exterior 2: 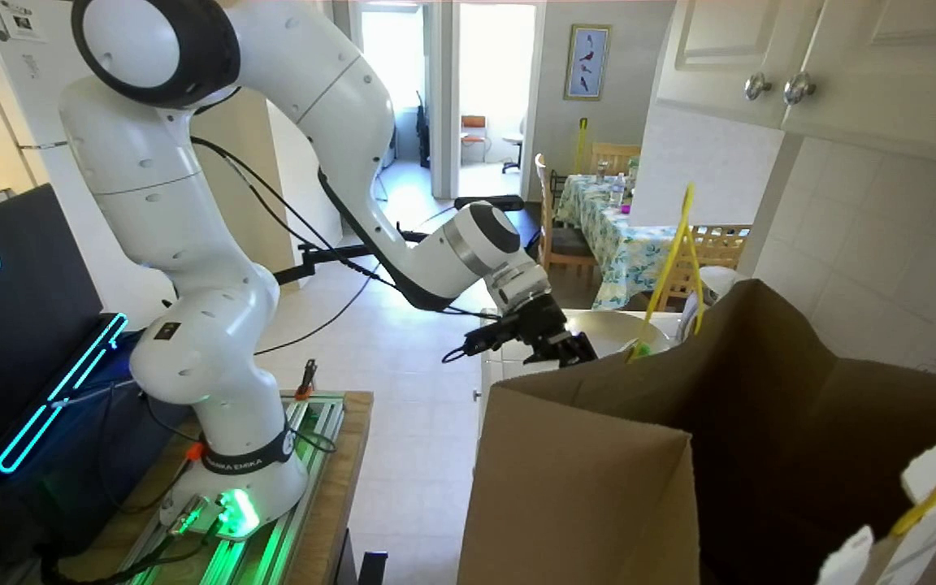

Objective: Put the can inside the paper bag

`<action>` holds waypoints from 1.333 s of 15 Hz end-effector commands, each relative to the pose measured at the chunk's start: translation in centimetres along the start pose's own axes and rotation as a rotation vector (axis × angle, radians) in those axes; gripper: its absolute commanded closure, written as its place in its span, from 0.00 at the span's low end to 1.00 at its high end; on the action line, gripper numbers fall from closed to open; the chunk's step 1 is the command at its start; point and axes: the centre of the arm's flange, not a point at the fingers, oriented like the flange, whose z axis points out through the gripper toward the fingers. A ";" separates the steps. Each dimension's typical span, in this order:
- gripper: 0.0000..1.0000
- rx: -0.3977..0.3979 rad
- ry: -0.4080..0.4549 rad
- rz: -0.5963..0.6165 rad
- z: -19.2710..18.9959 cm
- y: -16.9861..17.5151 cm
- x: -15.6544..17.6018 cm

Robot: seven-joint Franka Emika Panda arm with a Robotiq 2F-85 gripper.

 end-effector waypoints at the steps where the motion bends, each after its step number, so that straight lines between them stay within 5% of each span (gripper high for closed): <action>1: 0.37 0.020 0.030 0.018 1.3 -0.9 -0.5; 5: 0.41 0.022 0.038 0.027 2.0 -0.9 -0.4; 7: 0.66 0.026 0.043 0.028 2.1 -1.0 -0.4; 12: 0.97 0.033 0.048 0.031 2.0 -1.1 -0.2; 16: 0.97 0.040 0.027 0.031 1.1 -1.3 0.3; 20: 0.99 0.060 -0.048 0.057 -4.0 -1.1 4.2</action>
